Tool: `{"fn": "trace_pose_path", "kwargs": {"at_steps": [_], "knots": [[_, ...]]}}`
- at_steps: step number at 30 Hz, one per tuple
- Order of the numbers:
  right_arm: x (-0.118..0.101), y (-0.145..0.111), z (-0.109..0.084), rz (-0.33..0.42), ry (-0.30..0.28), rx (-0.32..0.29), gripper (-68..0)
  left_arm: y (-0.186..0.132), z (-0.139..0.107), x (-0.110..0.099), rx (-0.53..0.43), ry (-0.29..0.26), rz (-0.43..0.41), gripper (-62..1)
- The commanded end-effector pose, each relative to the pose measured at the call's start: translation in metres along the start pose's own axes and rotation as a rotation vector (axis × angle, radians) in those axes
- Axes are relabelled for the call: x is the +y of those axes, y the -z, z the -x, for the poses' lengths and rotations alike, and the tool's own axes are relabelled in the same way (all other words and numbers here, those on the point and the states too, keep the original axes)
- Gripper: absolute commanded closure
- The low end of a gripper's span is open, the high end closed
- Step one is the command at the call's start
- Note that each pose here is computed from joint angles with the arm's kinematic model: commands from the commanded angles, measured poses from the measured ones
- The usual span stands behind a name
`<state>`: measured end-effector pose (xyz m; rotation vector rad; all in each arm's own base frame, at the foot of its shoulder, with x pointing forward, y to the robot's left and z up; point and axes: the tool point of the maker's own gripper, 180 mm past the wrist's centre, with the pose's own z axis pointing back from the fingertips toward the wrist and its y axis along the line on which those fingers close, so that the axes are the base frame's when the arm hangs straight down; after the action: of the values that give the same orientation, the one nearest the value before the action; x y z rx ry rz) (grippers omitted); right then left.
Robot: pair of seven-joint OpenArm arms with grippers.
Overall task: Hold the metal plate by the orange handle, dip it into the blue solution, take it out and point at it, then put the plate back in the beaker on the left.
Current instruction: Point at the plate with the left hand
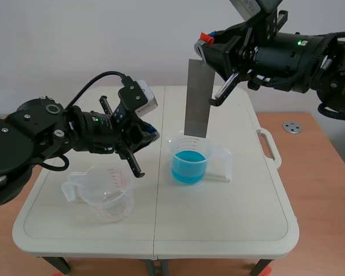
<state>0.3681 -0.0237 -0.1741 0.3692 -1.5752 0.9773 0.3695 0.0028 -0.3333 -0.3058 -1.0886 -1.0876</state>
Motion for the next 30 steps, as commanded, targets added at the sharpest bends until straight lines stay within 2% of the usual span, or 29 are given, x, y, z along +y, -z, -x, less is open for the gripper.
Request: {"fn": "trace_pose_path", "kwargs": {"at_steps": [1, 15, 23, 30], "knots": [[-0.0072, 0.0021, -0.0177, 0.005, -0.023, -0.052, -1.3, -0.0014, -0.0143, 0.0067, -0.036, 0.020, -0.008, -1.3], [-0.0072, 0.0021, -0.0177, 0.005, -0.023, -0.052, -1.3, -0.0015, -0.0145, 0.0065, -0.037, 0.020, -0.007, -1.3], [-0.0072, 0.0022, -0.0178, 0.005, -0.023, -0.053, -1.3, -0.0024, -0.0231, 0.0068, -0.086, 0.010, -0.007, -1.3], [-0.0072, 0.0022, -0.0178, 0.005, -0.023, -0.053, -1.3, -0.0050, -0.0200, 0.0094, -0.081, 0.016, -0.011, -1.3]]}}
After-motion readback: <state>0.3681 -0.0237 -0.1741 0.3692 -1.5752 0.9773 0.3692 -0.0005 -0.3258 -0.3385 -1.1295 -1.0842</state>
